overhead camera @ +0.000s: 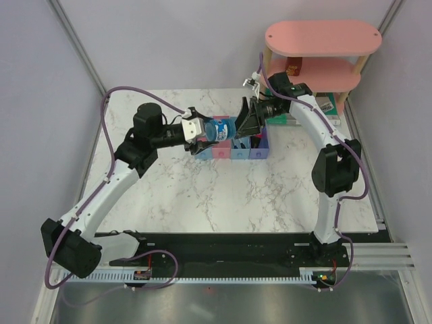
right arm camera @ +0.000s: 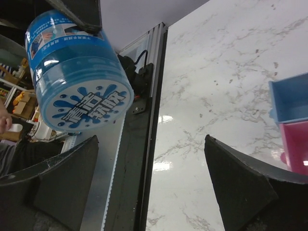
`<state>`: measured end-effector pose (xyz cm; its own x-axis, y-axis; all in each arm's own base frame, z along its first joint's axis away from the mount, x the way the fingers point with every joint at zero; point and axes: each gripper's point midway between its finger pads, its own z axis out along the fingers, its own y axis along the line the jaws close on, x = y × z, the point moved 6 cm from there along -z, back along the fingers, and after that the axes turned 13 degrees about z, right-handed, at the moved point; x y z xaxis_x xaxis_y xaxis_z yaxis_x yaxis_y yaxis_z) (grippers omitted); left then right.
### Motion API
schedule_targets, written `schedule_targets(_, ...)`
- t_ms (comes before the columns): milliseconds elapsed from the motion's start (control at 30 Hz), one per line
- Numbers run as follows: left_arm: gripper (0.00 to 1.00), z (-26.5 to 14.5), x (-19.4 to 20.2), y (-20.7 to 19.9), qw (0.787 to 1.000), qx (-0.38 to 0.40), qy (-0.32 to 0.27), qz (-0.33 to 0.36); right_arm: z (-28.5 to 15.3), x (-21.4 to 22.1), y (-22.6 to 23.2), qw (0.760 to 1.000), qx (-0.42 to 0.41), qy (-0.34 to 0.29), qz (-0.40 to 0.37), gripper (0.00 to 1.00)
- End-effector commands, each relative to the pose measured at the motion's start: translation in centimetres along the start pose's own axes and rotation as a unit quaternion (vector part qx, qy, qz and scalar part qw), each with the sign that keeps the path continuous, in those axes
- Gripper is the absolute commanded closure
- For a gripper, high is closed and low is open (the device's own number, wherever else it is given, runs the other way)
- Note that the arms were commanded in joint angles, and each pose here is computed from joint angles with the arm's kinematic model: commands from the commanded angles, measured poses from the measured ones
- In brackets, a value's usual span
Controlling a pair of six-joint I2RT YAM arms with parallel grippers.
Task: Sort the stationery into containers
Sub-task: Pick up the stationery from the center of the board.
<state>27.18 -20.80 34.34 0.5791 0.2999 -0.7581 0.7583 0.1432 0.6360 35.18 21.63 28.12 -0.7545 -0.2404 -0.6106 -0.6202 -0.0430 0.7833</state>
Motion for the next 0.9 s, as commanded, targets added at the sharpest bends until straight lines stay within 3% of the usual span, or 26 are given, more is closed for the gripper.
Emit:
schedule_targets(0, 0.98, 0.5, -2.1, 2.3, 0.993, -0.058, -0.066, 0.079, 0.8, 0.7, 3.1, 0.998, -0.052, 0.0, -0.026, 0.02)
schedule_targets(433, 0.98, 1.4, -1.5, 2.5, 0.991, -0.065, -0.079, 0.081, 0.3, -0.3, 7.1, 0.997, -0.052, -0.005, -0.063, 0.02)
schedule_targets(867, 0.98, 1.7, -1.5, 1.5, 0.992, -0.06, -0.093, 0.067, 0.2, -2.2, 7.7, 0.995, -0.051, -0.009, -0.082, 0.02)
